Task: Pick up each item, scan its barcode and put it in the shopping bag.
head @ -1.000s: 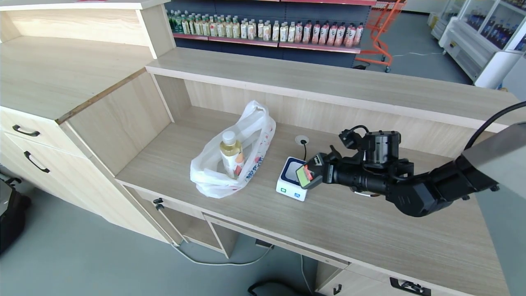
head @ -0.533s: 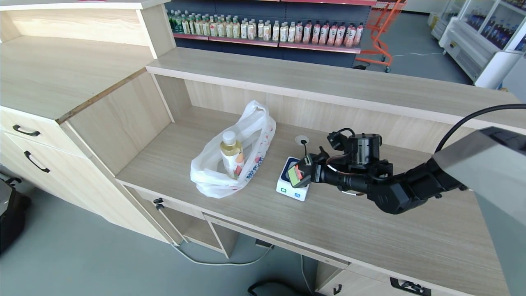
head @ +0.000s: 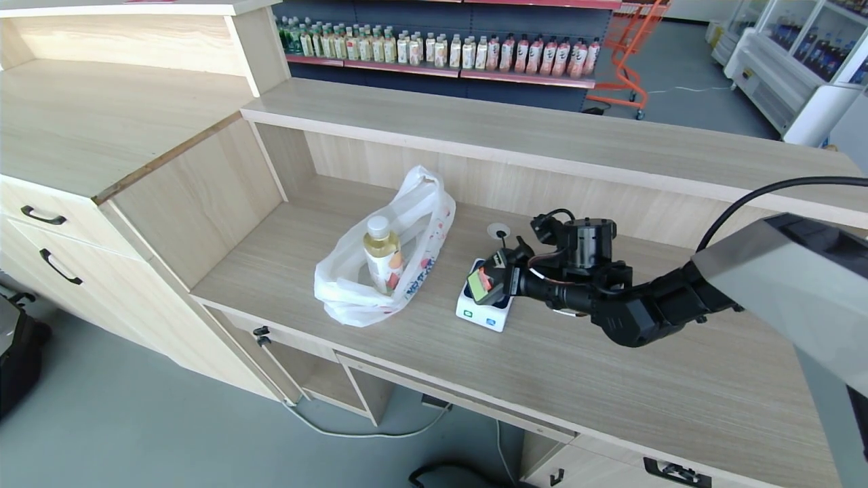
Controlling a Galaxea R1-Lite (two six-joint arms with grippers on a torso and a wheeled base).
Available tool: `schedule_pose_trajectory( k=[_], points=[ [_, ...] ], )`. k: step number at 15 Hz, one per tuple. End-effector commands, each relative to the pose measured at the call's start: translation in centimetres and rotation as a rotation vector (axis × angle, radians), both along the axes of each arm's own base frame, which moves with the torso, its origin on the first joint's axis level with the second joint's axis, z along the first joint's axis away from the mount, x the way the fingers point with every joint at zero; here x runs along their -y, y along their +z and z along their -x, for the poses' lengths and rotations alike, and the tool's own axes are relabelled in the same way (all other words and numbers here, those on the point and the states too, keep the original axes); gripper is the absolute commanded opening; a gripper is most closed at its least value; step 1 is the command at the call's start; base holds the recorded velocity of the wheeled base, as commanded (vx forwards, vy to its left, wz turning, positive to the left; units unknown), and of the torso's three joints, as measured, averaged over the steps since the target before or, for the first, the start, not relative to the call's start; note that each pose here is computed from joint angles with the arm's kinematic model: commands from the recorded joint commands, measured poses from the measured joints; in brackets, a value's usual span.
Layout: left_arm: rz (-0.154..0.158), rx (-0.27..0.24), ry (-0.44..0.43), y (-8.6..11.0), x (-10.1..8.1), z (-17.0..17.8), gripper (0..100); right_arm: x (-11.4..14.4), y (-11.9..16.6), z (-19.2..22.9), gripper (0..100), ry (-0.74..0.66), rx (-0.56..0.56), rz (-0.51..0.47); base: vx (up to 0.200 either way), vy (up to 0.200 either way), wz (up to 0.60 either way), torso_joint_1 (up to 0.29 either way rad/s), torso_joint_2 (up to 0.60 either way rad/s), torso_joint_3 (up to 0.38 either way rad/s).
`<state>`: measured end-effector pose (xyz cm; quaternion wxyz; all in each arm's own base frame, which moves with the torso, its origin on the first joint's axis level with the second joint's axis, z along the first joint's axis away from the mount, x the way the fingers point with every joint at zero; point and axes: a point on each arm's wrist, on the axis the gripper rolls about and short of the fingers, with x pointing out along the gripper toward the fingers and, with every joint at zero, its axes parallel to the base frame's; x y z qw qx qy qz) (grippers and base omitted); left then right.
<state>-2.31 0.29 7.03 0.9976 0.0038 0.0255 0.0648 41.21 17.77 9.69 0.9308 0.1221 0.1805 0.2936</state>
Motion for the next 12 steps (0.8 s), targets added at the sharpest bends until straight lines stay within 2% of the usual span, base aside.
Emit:
schedule_pose_trajectory(
  k=[1,3,6,7,8,10,12],
  points=[
    [0.0,0.0,0.001,0.0,0.0,0.0,100,-0.1,-0.2,-0.1,0,0.0,-0.003,0.002,0.0,0.0,0.0,0.0,0.0,0.0],
    [0.0,0.0,0.001,0.0,0.0,0.0,100,0.4,1.6,0.3,0,-0.034,0.03,-0.012,0.0,0.0,0.0,0.0,0.0,0.0],
    [0.0,0.002,0.001,0.0,0.0,0.0,100,1.8,9.6,2.9,0,-0.049,0.17,-0.119,0.0,0.0,0.0,0.0,0.0,0.0],
    [0.0,0.002,0.001,0.0,0.0,0.0,100,2.4,11.4,4.4,0,-0.05,0.207,-0.12,0.0,0.0,0.0,0.0,0.0,0.0],
    [0.0,0.0,0.001,0.0,0.0,0.0,100,3.2,12.4,6.0,0,-0.047,0.255,-0.074,0.0,0.0,0.0,0.0,0.0,0.0],
    [0.0,0.002,0.001,0.0,0.0,0.0,100,5.7,11.7,8.7,0,-0.047,0.321,0.103,0.0,0.0,0.0,0.0,0.0,0.0],
    [0.0,0.0,0.001,0.0,0.0,0.0,100,6.7,10.8,10.8,0,-0.048,0.325,0.134,0.0,0.0,0.0,0.0,0.0,0.0]
  ],
)
